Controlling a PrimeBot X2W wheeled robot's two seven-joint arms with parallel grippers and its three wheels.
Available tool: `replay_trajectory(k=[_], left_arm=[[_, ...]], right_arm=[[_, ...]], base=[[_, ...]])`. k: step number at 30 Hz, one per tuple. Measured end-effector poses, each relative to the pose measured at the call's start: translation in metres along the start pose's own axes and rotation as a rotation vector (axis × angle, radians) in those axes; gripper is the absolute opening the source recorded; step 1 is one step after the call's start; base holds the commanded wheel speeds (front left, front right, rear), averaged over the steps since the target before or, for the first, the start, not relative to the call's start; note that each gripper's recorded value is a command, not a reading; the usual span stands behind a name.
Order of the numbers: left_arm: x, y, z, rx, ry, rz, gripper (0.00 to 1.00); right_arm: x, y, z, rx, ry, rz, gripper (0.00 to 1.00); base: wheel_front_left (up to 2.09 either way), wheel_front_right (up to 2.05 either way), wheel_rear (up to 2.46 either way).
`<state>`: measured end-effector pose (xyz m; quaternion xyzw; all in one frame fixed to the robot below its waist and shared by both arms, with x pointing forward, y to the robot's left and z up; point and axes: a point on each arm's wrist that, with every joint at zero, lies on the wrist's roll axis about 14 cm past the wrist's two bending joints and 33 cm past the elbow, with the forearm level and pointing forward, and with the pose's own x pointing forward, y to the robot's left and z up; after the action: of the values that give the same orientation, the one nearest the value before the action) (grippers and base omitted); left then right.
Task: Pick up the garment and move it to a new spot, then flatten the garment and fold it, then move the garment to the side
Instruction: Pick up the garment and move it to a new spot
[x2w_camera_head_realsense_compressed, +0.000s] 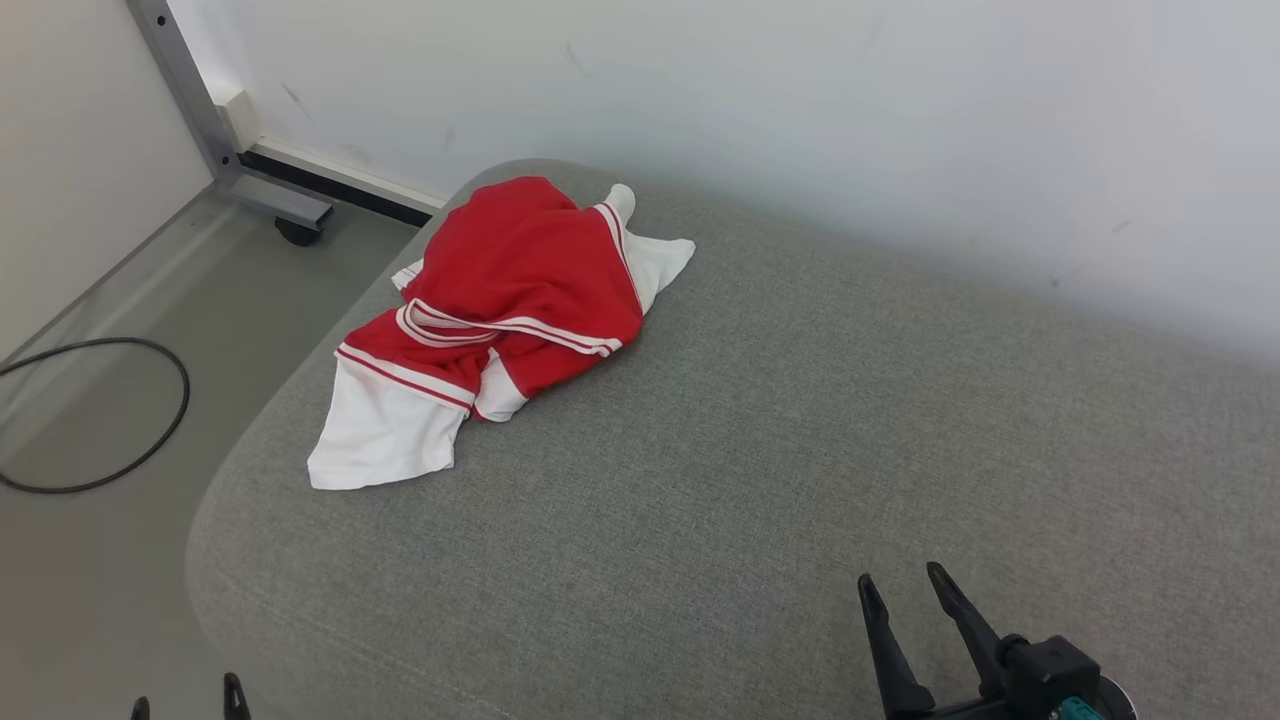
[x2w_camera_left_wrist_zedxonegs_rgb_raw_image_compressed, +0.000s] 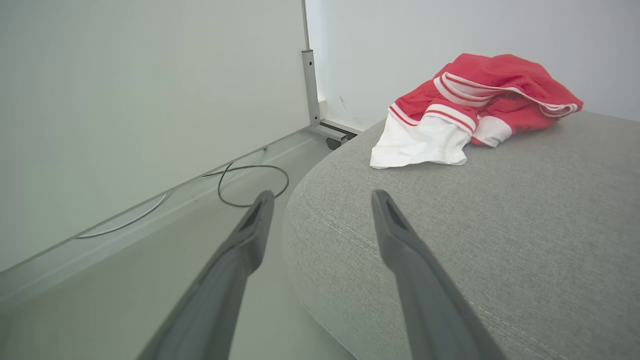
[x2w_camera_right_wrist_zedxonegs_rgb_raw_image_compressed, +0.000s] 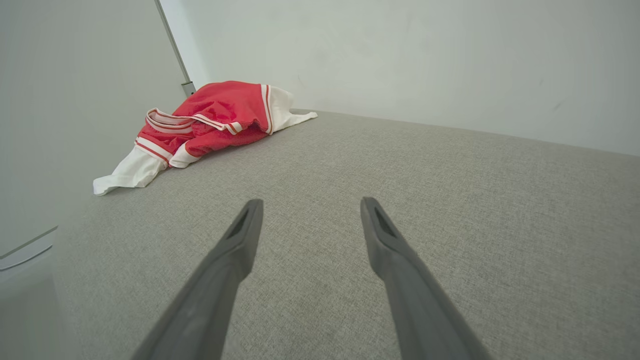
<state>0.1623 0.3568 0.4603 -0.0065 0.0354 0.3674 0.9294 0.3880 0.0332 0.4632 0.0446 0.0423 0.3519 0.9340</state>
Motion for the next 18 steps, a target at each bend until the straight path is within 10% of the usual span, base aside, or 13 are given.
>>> replay_trajectory(k=[18], left_arm=[[0.055, -0.042, 0.051, -0.065, -0.127, -0.119, 1.00]], right_arm=[[0.008, -0.031, 0.001, -0.012, -0.016, -0.008, 1.00]], base=[[0.00, 0.00, 0.00]])
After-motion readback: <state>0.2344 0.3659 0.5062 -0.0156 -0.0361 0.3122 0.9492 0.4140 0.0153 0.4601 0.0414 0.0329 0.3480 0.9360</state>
